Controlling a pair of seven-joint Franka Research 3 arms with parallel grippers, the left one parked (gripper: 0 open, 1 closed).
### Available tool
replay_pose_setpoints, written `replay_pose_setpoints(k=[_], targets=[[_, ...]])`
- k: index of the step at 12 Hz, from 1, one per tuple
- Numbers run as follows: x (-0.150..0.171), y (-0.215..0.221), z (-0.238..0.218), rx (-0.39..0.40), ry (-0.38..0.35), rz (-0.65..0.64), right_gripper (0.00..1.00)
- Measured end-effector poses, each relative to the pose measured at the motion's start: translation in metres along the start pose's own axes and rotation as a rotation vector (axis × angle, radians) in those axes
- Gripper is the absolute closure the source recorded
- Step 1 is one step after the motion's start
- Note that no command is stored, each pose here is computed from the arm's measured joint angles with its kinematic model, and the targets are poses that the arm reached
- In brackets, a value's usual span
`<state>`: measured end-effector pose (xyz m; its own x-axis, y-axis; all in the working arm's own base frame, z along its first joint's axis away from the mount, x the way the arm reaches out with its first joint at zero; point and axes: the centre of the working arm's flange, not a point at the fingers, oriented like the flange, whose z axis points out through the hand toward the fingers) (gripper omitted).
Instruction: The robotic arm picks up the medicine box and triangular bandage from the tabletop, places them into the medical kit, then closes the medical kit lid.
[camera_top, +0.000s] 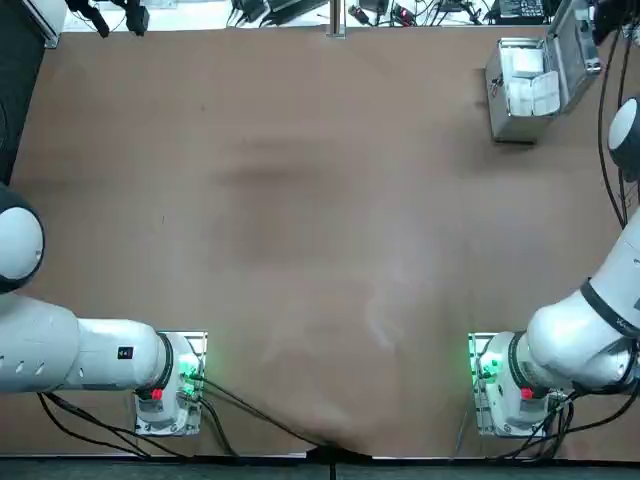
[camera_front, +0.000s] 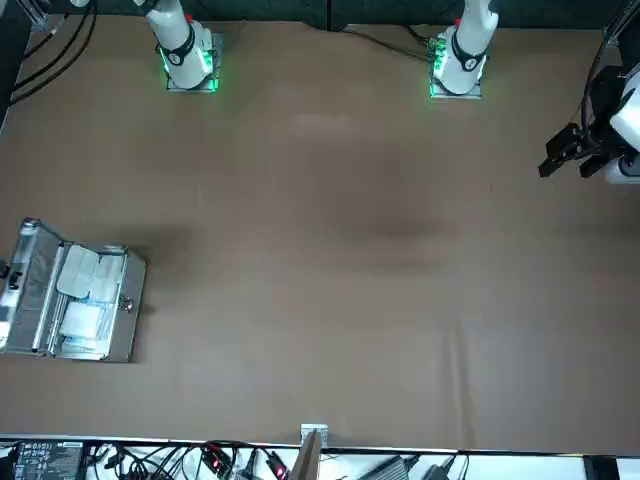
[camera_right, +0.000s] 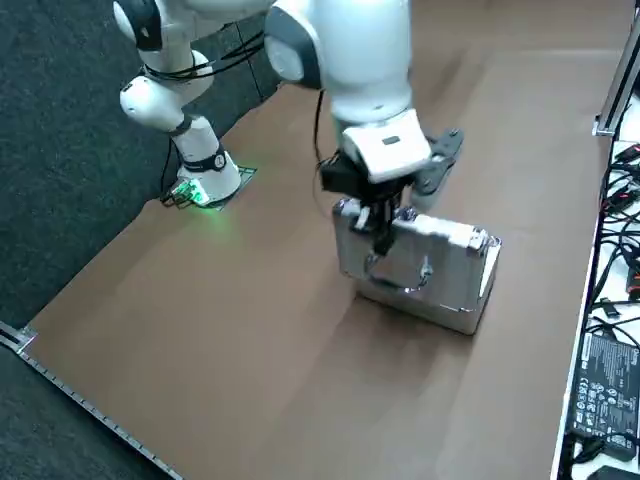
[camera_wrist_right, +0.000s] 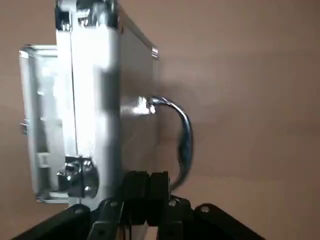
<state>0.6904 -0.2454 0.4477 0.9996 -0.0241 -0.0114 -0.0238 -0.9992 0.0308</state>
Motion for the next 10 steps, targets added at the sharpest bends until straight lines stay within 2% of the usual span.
replay_pose_setpoints(k=[5, 10], targets=[[0.022, -0.086, -0.008, 0.004, 0.013, -0.048, 0.99], [0.02, -0.108, -0.016, 0.012, -0.01, -0.06, 0.99]])
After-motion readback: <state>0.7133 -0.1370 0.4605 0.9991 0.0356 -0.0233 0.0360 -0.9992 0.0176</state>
